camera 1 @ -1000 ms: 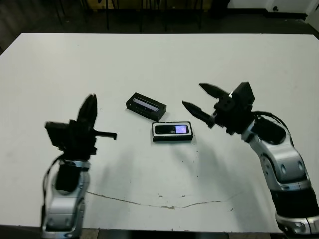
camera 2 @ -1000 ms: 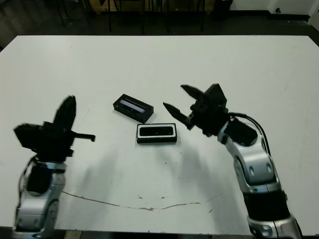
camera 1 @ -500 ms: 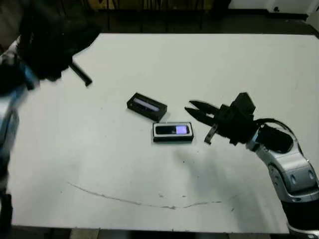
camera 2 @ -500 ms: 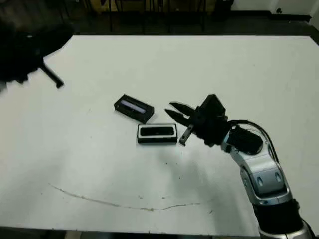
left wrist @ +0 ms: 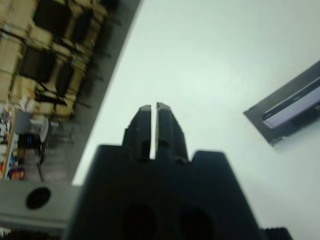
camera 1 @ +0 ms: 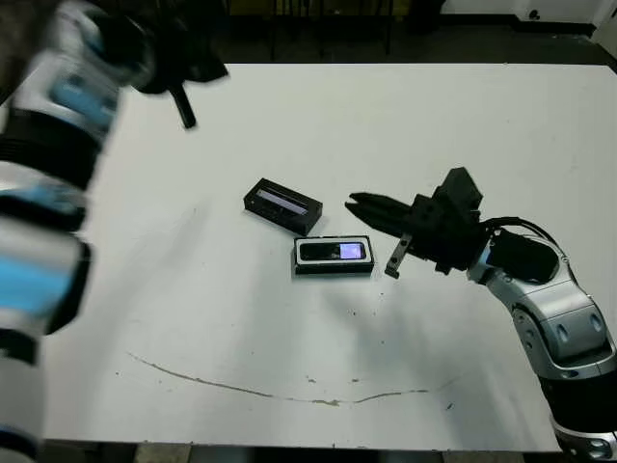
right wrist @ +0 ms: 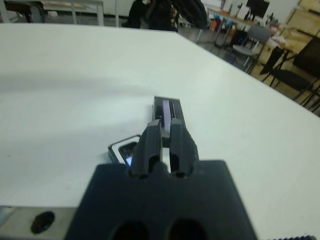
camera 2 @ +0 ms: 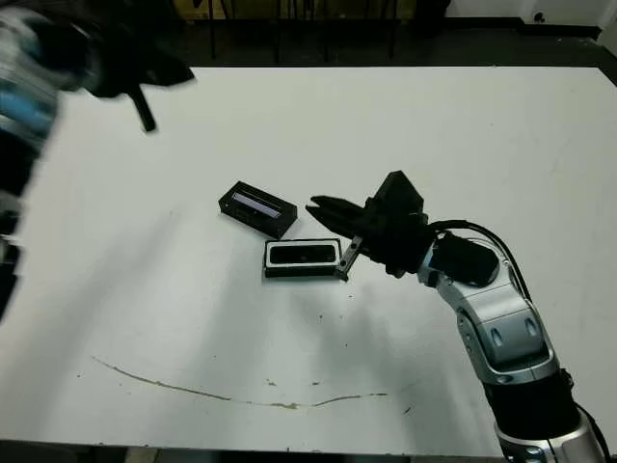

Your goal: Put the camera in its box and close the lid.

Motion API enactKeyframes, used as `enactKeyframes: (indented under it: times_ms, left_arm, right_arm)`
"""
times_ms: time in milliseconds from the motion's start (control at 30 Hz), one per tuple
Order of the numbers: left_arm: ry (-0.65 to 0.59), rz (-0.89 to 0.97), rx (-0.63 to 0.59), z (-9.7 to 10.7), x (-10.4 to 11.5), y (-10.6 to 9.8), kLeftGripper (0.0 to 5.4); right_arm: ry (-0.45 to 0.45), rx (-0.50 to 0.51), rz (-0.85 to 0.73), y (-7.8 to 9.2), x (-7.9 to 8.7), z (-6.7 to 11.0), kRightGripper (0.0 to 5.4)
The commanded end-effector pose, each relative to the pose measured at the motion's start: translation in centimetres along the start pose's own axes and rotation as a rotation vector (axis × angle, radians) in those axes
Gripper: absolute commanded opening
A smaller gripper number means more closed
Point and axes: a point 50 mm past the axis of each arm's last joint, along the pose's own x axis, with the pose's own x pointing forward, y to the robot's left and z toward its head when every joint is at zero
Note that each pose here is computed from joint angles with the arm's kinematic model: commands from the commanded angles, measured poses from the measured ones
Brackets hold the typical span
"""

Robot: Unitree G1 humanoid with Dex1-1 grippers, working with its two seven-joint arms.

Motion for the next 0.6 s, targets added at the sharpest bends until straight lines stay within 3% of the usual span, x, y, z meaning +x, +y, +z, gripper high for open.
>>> enactKeyframes:
  times_ms: [33, 333, 600]
  left_arm:
    - [-0.001, 0.002, -0.054, -1.6, 1.8, -3.5, 0.00]
    - [0.040, -0.088, -0.035, -1.9, 4.1, -9.1, 0.00]
    - [0.072, -0.177, 0.057, -1.7, 4.9, -11.8, 0.00]
  right_arm:
    - [0.031, 0.003, 0.015, -0.1, 0.2, -0.5, 0.01]
    - [0.048, 0.027, 0.022, 0.1, -0.1, -1.3, 0.01]
    - [0.049, 0.038, 0.046, 0.3, -0.6, -1.8, 0.01]
